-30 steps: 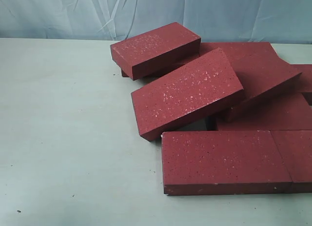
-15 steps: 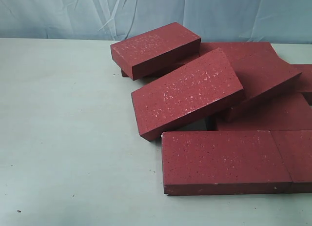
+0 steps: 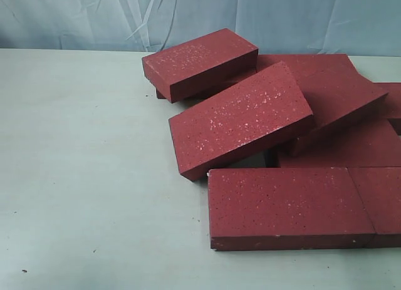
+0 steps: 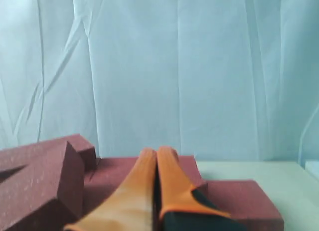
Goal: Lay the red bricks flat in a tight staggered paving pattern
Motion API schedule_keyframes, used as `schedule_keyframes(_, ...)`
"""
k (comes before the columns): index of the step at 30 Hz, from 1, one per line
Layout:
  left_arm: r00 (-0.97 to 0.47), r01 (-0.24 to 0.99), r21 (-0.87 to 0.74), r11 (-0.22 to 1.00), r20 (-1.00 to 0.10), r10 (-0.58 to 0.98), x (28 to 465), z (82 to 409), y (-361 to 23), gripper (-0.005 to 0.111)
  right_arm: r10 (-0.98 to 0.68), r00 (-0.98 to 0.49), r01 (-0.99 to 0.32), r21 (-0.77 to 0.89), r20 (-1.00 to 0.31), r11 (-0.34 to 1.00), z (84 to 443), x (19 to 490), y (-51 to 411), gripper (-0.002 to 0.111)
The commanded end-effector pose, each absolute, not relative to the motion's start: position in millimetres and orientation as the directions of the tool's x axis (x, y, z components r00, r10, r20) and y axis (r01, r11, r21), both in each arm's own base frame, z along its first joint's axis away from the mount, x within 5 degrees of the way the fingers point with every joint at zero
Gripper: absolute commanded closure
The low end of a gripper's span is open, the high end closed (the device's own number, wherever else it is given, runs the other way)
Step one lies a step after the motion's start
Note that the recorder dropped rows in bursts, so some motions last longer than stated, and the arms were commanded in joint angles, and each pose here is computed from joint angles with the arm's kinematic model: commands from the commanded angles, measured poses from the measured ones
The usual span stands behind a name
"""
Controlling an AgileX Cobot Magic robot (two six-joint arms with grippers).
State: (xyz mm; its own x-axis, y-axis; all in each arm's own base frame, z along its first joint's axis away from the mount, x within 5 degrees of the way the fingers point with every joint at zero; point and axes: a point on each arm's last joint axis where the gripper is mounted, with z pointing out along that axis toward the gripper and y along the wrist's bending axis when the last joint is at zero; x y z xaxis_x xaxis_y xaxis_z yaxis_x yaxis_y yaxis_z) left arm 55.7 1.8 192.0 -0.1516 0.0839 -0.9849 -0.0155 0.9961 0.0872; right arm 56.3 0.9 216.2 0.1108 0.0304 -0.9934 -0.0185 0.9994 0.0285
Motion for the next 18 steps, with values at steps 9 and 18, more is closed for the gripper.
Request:
schedule_keyframes(9, -0.146, -0.022, 0.082, 0.996, -0.986, 0.078, 55.5, 192.2, 2.1, 0.107, 0.026, 0.32, -0.029, 0.018, -0.947, 0.999, 234.5, 51.7, 1.6, 0.109)
schedule_keyframes(18, -0.138, -0.022, 0.082, 0.996, -0.987, 0.079, 55.6, 192.9, 2.1, 0.107, 0.038, 0.371, -0.033, 0.028, -0.928, 0.999, 239.1, 50.0, 1.5, 0.109)
